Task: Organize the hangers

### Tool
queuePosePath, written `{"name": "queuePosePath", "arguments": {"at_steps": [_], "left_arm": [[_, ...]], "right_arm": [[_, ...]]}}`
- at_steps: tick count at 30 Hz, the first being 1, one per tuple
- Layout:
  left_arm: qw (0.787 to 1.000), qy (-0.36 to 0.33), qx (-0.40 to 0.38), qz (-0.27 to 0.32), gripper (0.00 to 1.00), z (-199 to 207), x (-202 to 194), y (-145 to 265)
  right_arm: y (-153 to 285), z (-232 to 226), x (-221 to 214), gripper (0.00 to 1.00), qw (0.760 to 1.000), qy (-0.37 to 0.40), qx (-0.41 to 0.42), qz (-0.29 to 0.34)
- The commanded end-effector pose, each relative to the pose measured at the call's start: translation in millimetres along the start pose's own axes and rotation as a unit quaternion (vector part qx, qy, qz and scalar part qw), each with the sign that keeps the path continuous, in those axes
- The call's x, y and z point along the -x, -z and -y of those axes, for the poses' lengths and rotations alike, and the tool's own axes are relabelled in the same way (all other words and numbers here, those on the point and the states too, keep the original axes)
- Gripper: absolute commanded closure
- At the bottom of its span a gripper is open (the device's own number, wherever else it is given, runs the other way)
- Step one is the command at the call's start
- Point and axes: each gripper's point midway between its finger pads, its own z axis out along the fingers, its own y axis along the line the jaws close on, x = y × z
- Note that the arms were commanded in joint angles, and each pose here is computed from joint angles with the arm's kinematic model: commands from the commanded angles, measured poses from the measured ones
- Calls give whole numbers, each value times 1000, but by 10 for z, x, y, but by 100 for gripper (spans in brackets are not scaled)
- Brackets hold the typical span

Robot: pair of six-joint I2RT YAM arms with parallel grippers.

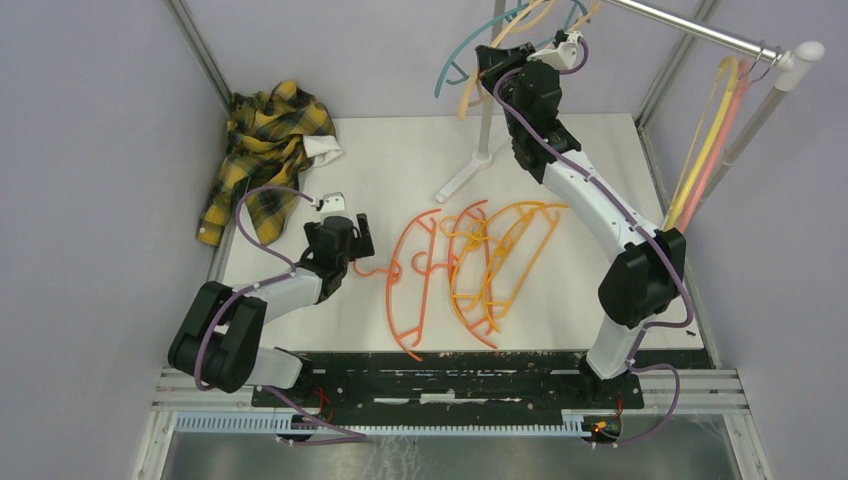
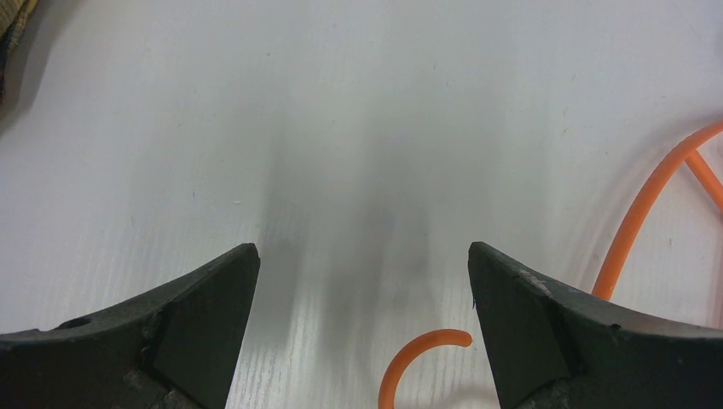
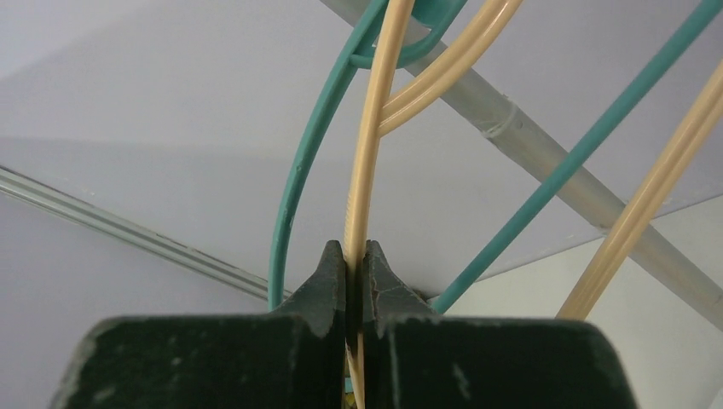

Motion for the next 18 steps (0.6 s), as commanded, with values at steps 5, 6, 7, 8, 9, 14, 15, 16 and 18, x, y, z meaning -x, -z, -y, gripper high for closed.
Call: {"name": "queuePosePath", "arguments": {"at_steps": [5, 6, 7, 8, 9, 14, 15, 16, 18], "left_arm": [[999, 34, -3, 23, 1, 42, 141, -22], [999, 34, -3, 23, 1, 40, 140, -22], [999, 34, -4, 23, 1, 45, 140, -20], [999, 34, -4, 23, 1, 44, 139, -19], [999, 34, -4, 24, 1, 41, 141, -17], [999, 35, -5, 23, 1, 43, 134, -13], [999, 35, -5, 23, 1, 42, 138, -15], [999, 34, -5, 23, 1, 42, 136, -18], [999, 34, -4, 21, 1, 43, 127, -24]], "right_arm": [[64, 198, -73, 81, 999, 1, -31, -16], [87, 219, -50, 73, 999, 1, -36, -13], [108, 234, -34, 65, 999, 2, -41, -10], [129, 239, -13, 58, 999, 5, -42, -8], [148, 239, 9, 50, 999, 8, -43, -6], [314, 204, 184, 30, 999, 30, -42, 8], [366, 184, 227, 25, 999, 32, -39, 11], [425, 211, 239, 21, 998, 37, -40, 12], [546, 213, 303, 10, 998, 46, -35, 16]]}}
